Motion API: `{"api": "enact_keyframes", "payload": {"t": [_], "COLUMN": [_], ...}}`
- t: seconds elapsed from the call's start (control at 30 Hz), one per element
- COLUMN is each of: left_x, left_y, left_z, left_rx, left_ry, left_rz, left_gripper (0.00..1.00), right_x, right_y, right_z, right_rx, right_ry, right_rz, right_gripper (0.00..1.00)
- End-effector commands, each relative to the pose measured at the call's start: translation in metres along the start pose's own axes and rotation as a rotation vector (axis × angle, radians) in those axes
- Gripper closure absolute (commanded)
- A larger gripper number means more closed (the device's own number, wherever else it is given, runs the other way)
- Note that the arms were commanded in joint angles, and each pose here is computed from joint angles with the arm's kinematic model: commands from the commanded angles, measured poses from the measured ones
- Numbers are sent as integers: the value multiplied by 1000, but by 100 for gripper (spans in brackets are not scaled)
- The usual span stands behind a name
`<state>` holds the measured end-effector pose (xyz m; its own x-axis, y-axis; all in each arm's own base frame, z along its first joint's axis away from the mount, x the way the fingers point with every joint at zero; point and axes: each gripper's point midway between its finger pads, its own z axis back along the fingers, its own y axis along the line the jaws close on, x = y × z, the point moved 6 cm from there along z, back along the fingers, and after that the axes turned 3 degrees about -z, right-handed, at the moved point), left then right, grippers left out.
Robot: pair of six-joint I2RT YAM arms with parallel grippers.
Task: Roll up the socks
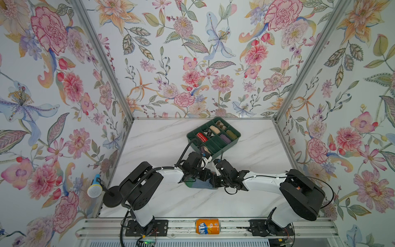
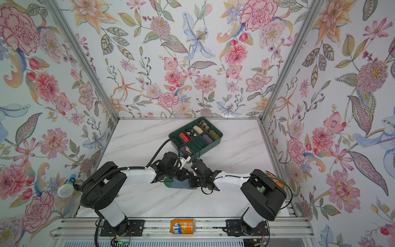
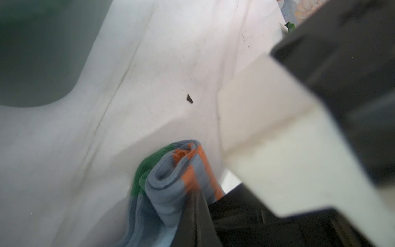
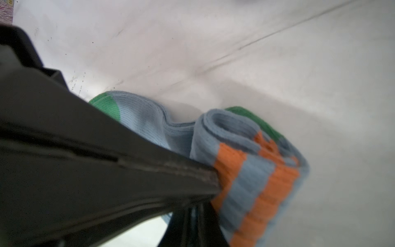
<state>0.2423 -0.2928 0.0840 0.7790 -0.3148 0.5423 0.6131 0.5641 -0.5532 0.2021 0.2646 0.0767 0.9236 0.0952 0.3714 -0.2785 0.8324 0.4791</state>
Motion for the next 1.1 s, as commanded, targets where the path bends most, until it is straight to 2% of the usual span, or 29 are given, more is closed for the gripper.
{"api": "enact_keyframes", "payload": {"t": [0.0, 0.23, 0.37, 0.7, 0.87, 1.07], "left_x": [-4, -23, -33, -42, -45, -45], "left_y": [0, 5, 10, 24, 27, 24], "left_z": [-9, -13, -14, -18, -22, -24], "left_rx": [2, 40, 53, 128, 145, 149], "left_ry": [40, 114, 123, 101, 110, 108], "left_rz": [-7, -13, -11, -39, -45, -59], "left_gripper": [100, 100, 100, 100, 100, 100], "right_x": [-46, -43, -38, -14, -9, -18], "right_y": [-40, -40, -36, -15, -32, -56], "right_z": [-4, 0, 5, 42, 68, 71], "right_rx": [-160, -150, -109, 37, 11, 11], "right_ry": [194, 168, 137, -29, -112, -81], "right_rz": [-47, -51, -58, -27, -98, -218], "right_gripper": [88, 85, 78, 68, 64, 63]}}
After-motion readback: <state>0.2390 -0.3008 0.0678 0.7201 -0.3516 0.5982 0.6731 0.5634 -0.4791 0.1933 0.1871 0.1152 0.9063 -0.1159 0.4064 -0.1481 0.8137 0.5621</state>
